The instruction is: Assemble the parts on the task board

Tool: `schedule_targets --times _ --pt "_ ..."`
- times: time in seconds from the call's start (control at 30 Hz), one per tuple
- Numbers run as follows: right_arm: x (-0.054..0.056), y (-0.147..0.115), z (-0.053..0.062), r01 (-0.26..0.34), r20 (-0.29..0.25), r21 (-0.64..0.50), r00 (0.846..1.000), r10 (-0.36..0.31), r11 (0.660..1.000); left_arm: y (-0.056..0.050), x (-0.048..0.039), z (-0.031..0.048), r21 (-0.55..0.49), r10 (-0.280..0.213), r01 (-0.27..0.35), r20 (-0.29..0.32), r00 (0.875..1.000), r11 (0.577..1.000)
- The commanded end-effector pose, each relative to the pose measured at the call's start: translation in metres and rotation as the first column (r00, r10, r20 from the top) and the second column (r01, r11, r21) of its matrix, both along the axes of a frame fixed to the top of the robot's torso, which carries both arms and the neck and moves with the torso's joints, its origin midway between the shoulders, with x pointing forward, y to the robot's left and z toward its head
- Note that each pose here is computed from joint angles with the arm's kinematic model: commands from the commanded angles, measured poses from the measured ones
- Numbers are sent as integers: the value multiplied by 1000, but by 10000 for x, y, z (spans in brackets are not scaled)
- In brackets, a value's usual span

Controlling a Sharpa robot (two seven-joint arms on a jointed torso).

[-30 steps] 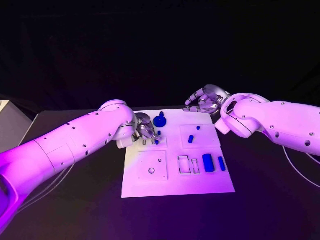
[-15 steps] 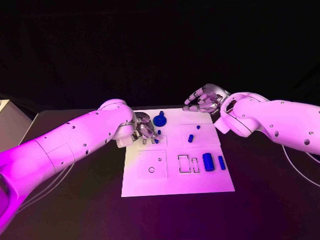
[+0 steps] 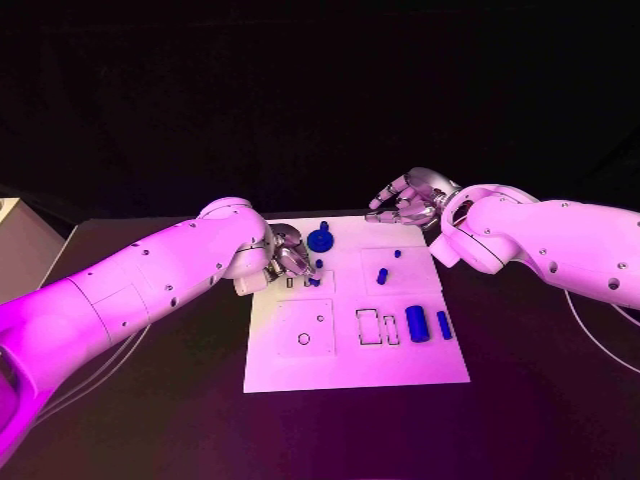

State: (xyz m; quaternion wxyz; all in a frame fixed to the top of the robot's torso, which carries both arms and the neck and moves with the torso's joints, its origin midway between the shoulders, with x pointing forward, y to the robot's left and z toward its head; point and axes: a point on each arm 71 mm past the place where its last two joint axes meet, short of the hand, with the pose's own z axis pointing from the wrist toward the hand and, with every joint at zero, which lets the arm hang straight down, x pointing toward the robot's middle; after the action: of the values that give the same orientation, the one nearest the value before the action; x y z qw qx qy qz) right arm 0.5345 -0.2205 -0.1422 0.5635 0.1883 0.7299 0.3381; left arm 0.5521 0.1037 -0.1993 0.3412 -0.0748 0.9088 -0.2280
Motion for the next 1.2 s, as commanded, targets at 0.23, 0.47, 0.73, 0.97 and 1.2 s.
schedule_targets --times 0.23,0.47,0.73,0.97,1.2 --pt "-3 -4 -14 -14 -4 -12 1000 13 1000 37 -23 29 -105 59 -62 -29 998 993" --pt "-5 -39 -21 -6 -4 -13 1000 6 1000 168 -48 55 -163 128 -128 -12 992 978" --pt "-11 -90 -30 3 -4 -17 1000 -3 1000 280 -129 55 -181 174 -164 43 984 970" --pt "-13 -106 -28 6 5 -26 1000 -5 1000 305 -142 39 -168 196 -179 89 977 969" --pt "-15 -101 -29 5 6 -24 1000 -5 1000 317 -157 -52 -132 194 -180 103 975 975"
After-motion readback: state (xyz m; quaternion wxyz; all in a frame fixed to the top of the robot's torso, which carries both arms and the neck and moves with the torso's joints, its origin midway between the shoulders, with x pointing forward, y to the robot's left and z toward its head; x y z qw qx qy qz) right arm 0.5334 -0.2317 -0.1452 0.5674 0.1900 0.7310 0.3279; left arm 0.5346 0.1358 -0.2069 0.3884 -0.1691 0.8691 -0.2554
